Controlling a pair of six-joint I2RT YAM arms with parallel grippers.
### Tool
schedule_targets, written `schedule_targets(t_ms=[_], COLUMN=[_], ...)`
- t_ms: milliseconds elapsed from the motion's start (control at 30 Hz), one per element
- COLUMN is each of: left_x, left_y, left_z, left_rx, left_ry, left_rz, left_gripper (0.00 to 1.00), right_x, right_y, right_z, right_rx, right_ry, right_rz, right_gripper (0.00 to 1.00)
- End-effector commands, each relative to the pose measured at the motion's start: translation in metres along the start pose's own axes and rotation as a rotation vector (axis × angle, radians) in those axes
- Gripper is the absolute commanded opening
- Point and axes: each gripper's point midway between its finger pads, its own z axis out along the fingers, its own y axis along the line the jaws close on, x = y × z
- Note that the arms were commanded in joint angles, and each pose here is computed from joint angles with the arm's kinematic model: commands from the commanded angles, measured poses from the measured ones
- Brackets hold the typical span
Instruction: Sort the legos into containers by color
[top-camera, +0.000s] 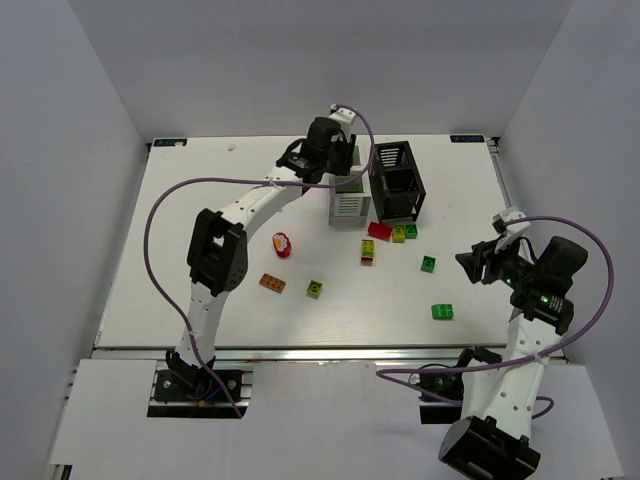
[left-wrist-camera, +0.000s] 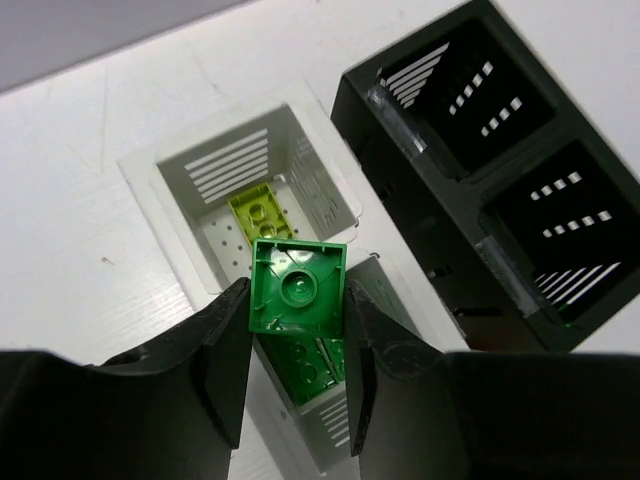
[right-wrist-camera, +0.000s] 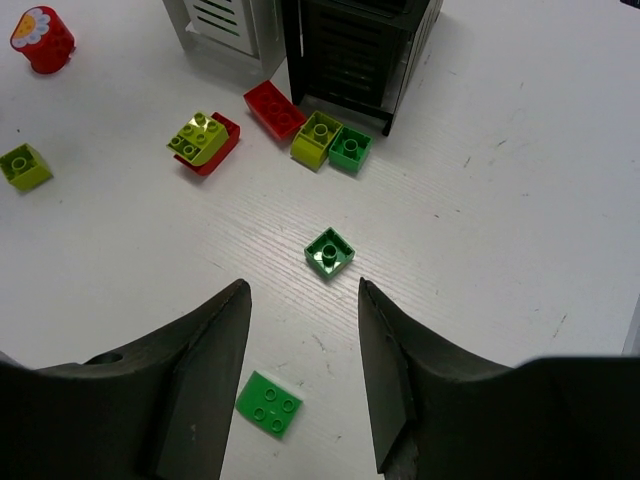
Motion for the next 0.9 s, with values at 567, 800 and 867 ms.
schedule_targets(t_ms=[567,800,867], left_x=[0.006,0.01,0.016], left_y=[-0.011,-0.013,-0.012], left_z=[-0.013,-0.026,-0.028], left_rx=[0.033,0.058,0.058], left_ry=[0.024,0.036,0.048], left_rz=[-0.028,-0.005,0.002], left_gripper=[0.16,0.1,0.1], right_x=[-0.015,-0.014,-0.015], right_y=[0.004,0.004,0.004], right_z=[-0.007,-0.007,-0.007], right_rx=[-0.013,-0.018,-0.019], right_ry=[-0.038,-0.035,-0.037], right_rz=[-0.043,-0.04,-0.041], right_gripper=[0.54,0.54,0.54])
